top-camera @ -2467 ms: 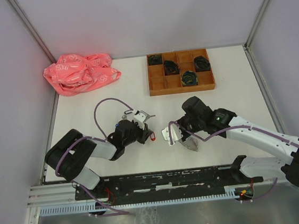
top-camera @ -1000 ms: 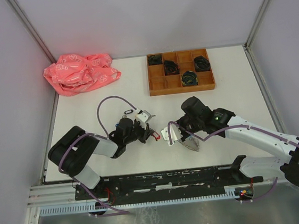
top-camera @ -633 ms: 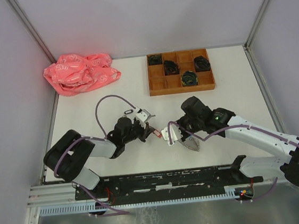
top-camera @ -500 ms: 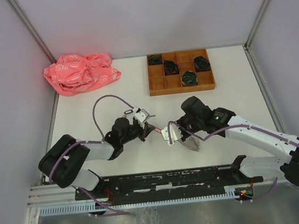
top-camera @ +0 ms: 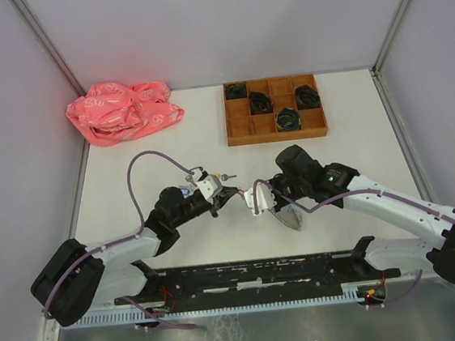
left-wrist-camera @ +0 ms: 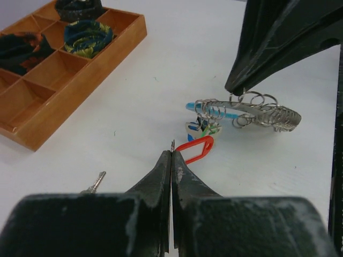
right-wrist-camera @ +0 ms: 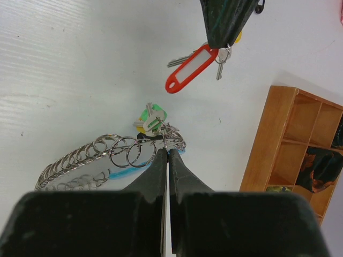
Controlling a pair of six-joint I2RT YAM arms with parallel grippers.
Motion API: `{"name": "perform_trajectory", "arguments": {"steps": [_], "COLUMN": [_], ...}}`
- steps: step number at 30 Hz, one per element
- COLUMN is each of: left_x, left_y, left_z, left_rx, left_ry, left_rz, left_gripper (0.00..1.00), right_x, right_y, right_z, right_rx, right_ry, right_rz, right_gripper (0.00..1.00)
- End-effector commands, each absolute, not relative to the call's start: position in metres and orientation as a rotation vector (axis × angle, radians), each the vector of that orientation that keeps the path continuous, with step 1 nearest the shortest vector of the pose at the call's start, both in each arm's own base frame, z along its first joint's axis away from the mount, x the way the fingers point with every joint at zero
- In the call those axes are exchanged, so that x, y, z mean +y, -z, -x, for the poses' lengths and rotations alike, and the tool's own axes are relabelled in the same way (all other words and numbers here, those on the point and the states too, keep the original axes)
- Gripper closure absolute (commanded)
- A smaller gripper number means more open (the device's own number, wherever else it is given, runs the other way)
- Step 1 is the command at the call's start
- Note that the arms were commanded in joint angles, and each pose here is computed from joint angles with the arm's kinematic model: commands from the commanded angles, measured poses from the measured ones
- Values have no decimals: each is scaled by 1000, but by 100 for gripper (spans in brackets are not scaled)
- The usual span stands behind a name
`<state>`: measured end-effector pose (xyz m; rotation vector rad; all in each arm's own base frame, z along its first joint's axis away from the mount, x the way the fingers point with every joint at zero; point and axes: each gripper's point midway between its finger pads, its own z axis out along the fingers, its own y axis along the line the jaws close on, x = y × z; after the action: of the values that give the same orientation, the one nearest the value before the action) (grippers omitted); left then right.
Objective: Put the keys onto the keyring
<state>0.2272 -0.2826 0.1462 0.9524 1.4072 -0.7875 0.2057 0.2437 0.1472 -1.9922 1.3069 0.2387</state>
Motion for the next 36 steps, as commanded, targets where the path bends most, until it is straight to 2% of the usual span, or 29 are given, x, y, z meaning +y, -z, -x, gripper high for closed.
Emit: {"name": "perform_trajectory", "arguments": {"steps": [1, 19, 36], "left_x": [-284, -295, -305], "left_y": [-166, -182, -200], "left_z": [-220, -208, -203], "left_rx": [1285, 1175, 1067], "left_ry": [711, 542, 515], "left_rz": [-996, -1067, -1070], "left_gripper": [97, 97, 97], "right_x": [255, 265, 273], "right_y": [-186, -190, -187], "right_z": [-219, -219, -221], "right_rx": [1250, 1197, 1180], "right_ry": [-200, -230, -254], "right_rz": [1862, 1804, 1776], "right_gripper": [99, 99, 99]}}
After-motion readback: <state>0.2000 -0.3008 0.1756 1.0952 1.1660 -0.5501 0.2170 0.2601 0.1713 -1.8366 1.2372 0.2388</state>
